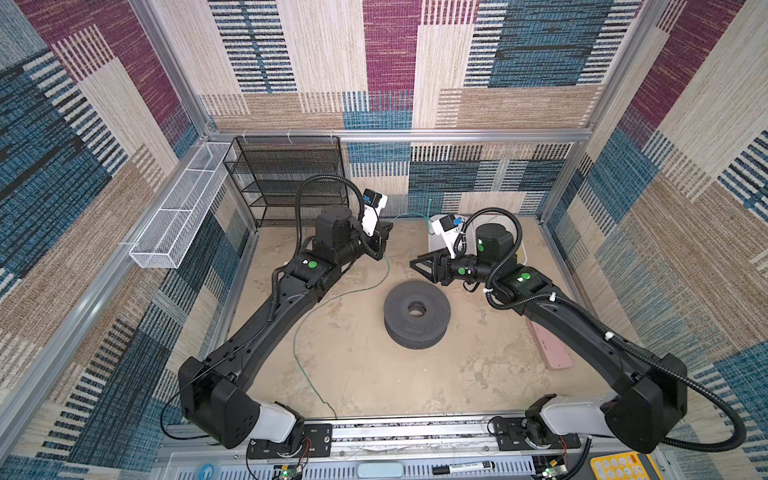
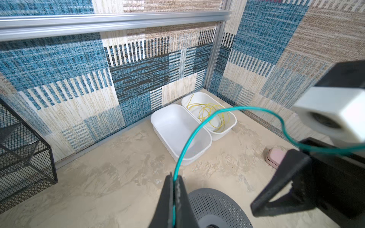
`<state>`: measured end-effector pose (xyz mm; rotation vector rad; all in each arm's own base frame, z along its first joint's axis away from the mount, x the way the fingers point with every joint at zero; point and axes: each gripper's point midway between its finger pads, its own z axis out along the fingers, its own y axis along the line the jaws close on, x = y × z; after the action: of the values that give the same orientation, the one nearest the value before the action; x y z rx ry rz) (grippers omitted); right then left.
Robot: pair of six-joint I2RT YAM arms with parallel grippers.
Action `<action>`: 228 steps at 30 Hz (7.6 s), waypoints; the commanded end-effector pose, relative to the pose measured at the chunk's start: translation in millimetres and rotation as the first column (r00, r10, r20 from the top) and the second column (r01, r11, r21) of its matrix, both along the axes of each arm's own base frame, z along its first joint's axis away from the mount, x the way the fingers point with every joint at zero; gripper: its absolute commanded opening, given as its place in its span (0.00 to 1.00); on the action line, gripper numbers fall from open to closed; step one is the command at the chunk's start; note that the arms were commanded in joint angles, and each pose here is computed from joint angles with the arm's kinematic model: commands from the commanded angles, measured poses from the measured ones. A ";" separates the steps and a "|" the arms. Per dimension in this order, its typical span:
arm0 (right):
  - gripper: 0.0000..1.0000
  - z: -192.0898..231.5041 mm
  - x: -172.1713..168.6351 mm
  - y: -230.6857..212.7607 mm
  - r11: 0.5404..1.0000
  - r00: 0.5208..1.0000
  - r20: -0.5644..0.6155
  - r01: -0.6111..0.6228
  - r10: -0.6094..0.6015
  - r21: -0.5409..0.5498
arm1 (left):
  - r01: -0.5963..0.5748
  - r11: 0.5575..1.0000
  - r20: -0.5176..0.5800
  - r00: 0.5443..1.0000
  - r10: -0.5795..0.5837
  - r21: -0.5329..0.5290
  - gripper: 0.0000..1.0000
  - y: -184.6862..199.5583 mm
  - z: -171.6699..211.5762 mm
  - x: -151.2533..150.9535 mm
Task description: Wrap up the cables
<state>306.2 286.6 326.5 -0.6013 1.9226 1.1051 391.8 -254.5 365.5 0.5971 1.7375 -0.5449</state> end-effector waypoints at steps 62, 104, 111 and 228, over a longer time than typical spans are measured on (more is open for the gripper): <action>0.00 64.2 43.5 30.5 0.640 0.828 -0.521 0.290 0.206 0.712 | -0.151 0.943 0.480 0.830 0.284 -0.297 0.00 33.0 40.0 2.0; 0.20 -51.0 78.7 -121.4 0.478 0.758 0.493 0.651 -0.427 -0.589 | -0.250 0.947 0.343 0.924 0.170 0.202 0.00 89.0 20.6 21.2; 0.55 11.6 48.2 -59.4 0.838 0.865 0.349 0.464 -0.359 -0.287 | -0.300 0.951 0.203 0.930 0.308 -0.070 0.00 92.9 -1.5 29.7; 0.00 57.3 109.3 -6.6 0.875 0.938 -0.008 0.325 -0.346 0.358 | -0.281 0.960 -0.556 0.795 0.242 0.016 0.82 107.8 -135.2 -168.3</action>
<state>414.4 280.5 370.3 -0.0869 1.6990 1.1322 248.7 -144.9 251.3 0.1824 2.1715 -0.5244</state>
